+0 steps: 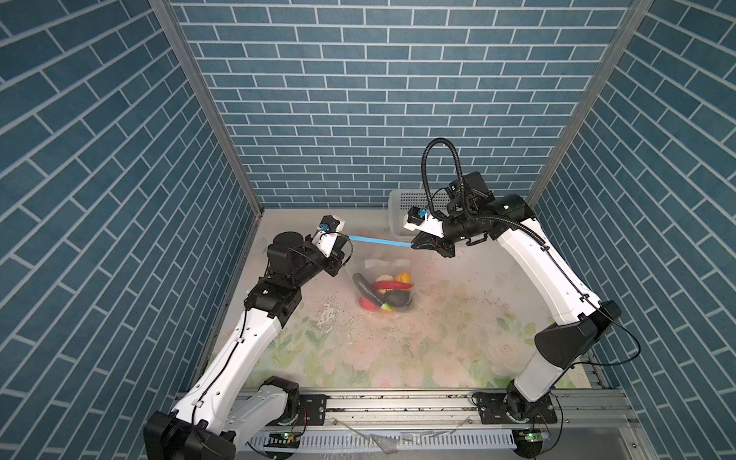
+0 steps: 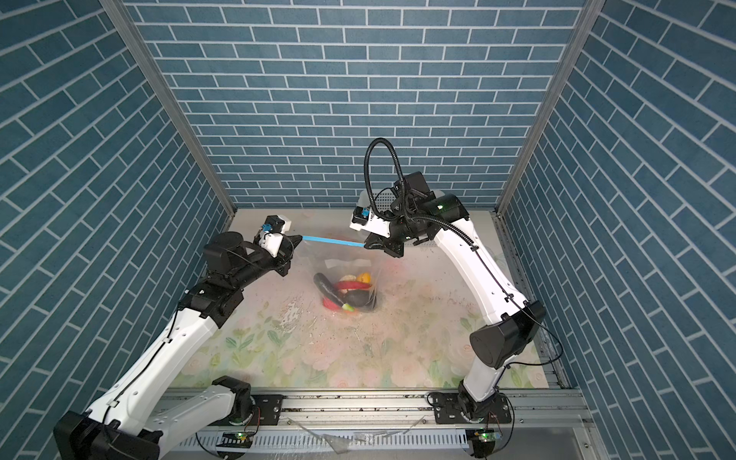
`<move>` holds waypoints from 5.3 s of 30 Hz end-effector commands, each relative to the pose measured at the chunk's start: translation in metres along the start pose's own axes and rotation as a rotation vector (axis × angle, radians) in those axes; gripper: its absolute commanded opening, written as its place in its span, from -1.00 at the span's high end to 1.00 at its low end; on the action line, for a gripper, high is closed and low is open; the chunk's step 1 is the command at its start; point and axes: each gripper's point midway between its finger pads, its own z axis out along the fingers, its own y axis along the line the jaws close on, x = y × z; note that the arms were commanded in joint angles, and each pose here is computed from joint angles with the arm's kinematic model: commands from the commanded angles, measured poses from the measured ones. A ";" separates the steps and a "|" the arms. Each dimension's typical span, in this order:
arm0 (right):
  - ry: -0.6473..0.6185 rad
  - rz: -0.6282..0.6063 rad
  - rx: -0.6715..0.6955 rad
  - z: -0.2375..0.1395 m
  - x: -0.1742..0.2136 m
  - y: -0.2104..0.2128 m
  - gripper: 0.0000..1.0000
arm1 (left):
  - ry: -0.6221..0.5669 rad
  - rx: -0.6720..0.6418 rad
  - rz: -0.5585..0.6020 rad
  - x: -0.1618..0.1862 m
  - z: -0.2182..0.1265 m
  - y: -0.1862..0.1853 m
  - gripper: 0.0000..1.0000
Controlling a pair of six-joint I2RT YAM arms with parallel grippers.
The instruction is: Place the food in the zip-top bag and seal the zipper
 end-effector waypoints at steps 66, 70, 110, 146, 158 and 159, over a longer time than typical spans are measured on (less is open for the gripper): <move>0.026 0.044 -0.125 0.020 -0.027 0.010 0.07 | -0.163 0.306 0.032 -0.051 -0.016 -0.045 1.00; 0.030 0.043 -0.139 0.026 -0.031 0.008 0.09 | -0.165 0.308 0.027 -0.050 -0.014 -0.044 1.00; 0.103 -0.005 -0.112 0.024 -0.036 0.016 0.76 | -0.154 0.304 0.032 -0.042 -0.018 -0.047 1.00; 0.111 0.318 0.157 -0.004 -0.047 -0.010 1.00 | -0.155 0.089 -0.074 -0.040 -0.030 -0.017 -0.97; 0.023 0.740 0.383 -0.029 -0.043 -0.015 1.00 | -0.165 -0.078 -0.382 -0.020 -0.044 0.007 -0.99; 0.005 0.769 0.394 -0.032 -0.044 -0.015 1.00 | -0.156 -0.079 -0.412 -0.016 -0.043 0.007 -0.99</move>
